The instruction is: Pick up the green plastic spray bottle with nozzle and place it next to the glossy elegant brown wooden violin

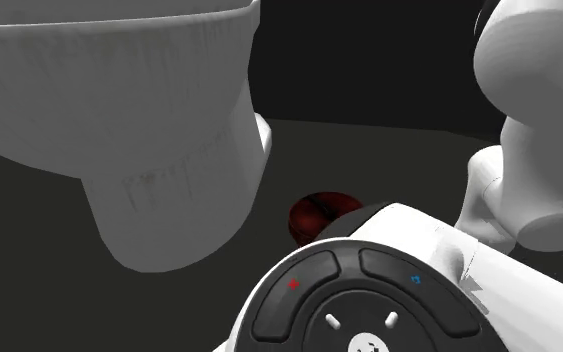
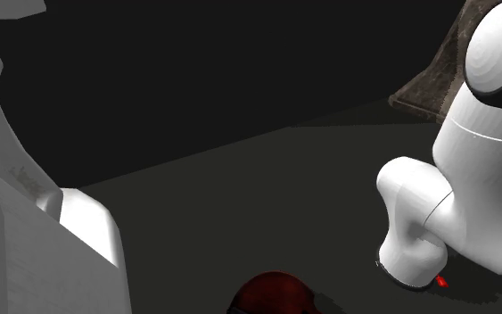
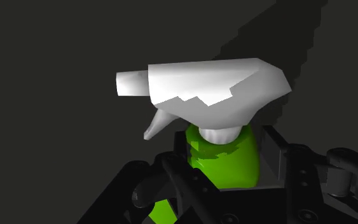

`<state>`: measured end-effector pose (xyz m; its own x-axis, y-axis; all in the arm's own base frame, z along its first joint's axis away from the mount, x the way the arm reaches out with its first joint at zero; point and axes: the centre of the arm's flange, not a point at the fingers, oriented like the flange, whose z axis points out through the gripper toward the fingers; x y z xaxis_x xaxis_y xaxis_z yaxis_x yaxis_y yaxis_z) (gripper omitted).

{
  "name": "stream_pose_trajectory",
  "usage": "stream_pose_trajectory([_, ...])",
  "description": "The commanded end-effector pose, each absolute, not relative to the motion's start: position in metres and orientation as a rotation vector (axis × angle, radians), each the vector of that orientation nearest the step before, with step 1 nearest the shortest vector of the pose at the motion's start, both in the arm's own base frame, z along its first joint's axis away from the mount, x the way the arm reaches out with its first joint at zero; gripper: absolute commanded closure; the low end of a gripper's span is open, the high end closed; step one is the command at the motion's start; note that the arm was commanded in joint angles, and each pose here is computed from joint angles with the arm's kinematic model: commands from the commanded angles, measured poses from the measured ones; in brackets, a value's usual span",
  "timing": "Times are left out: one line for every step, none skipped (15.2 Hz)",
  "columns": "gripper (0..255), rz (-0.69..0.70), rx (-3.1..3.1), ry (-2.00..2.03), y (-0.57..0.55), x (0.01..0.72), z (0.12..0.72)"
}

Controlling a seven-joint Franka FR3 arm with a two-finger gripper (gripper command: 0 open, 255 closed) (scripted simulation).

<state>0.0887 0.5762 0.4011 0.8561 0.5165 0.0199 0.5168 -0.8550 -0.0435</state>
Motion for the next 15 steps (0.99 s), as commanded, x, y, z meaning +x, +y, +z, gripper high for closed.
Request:
stream_pose_trajectory([255,-0.012,-2.980,-0.830,0.576,0.088,0.390])
stream_pose_trajectory([255,-0.012,-2.980,-0.830,0.576,0.088,0.384])
stream_pose_trajectory([255,-0.012,-2.980,-0.830,0.576,0.088,0.379])
stream_pose_trajectory([255,-0.012,-2.980,-0.830,0.576,0.088,0.374])
stream_pose_trajectory([255,-0.012,-2.980,-0.830,0.576,0.088,0.368])
stream_pose_trajectory([255,-0.012,-2.980,-0.830,0.576,0.088,0.363])
stream_pose_trajectory([255,-0.012,-2.980,-0.830,0.576,0.088,0.358])
stream_pose_trajectory([255,-0.012,-2.980,-0.830,0.576,0.088,0.353])
stream_pose_trajectory([255,-0.012,-2.980,-0.830,0.576,0.088,0.347])
stream_pose_trajectory([255,-0.012,-2.980,-0.830,0.576,0.088,0.342])
stream_pose_trajectory([255,-0.012,-2.980,-0.830,0.576,0.088,0.337])
stream_pose_trajectory([255,-0.012,-2.980,-0.830,0.576,0.088,0.331])
stream_pose_trajectory([255,-0.012,-2.980,-0.830,0.576,0.088,0.326])
stream_pose_trajectory([255,-0.012,-2.980,-0.830,0.576,0.088,0.320])
stream_pose_trajectory([255,-0.012,-2.980,-0.830,0.576,0.088,0.320])
